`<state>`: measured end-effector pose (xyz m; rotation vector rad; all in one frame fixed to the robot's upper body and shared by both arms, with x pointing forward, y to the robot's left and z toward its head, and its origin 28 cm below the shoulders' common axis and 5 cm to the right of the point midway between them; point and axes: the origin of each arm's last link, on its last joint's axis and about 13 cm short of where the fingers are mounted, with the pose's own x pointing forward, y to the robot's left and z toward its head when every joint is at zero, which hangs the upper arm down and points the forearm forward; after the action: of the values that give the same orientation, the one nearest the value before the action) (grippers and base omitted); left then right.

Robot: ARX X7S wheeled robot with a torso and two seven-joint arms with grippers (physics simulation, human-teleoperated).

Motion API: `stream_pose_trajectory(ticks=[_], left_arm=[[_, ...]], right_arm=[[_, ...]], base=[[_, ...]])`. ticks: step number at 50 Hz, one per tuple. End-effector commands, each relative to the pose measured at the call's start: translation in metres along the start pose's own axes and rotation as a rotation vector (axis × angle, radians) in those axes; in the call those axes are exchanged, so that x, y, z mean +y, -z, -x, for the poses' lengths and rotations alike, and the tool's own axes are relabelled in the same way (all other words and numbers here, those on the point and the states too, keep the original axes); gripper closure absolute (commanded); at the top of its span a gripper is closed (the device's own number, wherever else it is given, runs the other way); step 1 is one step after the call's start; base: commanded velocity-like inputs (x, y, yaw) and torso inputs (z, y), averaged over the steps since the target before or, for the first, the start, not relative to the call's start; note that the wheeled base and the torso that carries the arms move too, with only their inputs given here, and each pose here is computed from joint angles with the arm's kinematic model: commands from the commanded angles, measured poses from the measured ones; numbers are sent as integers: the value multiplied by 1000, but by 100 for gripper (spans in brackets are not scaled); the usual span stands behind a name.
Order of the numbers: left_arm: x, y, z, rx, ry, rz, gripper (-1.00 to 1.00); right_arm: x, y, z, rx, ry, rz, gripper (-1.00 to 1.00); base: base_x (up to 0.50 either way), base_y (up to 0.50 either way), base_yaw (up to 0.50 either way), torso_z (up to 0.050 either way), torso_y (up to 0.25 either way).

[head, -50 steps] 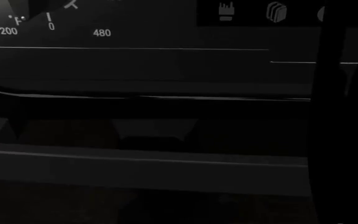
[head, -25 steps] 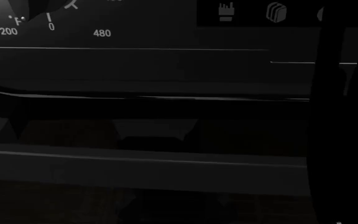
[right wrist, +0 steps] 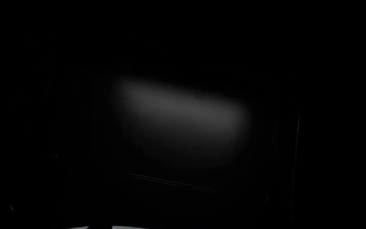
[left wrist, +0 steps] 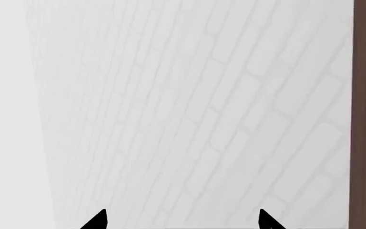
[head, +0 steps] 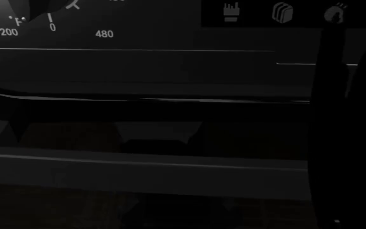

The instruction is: Pick the garlic from the counter and place it in the microwave.

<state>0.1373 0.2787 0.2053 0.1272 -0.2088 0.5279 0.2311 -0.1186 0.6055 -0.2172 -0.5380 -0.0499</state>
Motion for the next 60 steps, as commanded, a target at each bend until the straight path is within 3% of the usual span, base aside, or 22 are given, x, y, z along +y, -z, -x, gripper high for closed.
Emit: stream_pose_trajectory(ticks=[1,31,60], left_arm=[[1,0,2,2,-6,1,-100],[0,-1,1,-9,-3,-1,-100],[1,-6,2,-28,-8,-2,-100]], right_arm=[[0,-7,6,-41,-30,9,-100],[-13,-26,39,-153,-97,-5,-100],[-35,-31,105,-191,-150,14,-100]], base=[[0,0,0,0,0],[0,0,0,0,0],[0,0,0,0,0]])
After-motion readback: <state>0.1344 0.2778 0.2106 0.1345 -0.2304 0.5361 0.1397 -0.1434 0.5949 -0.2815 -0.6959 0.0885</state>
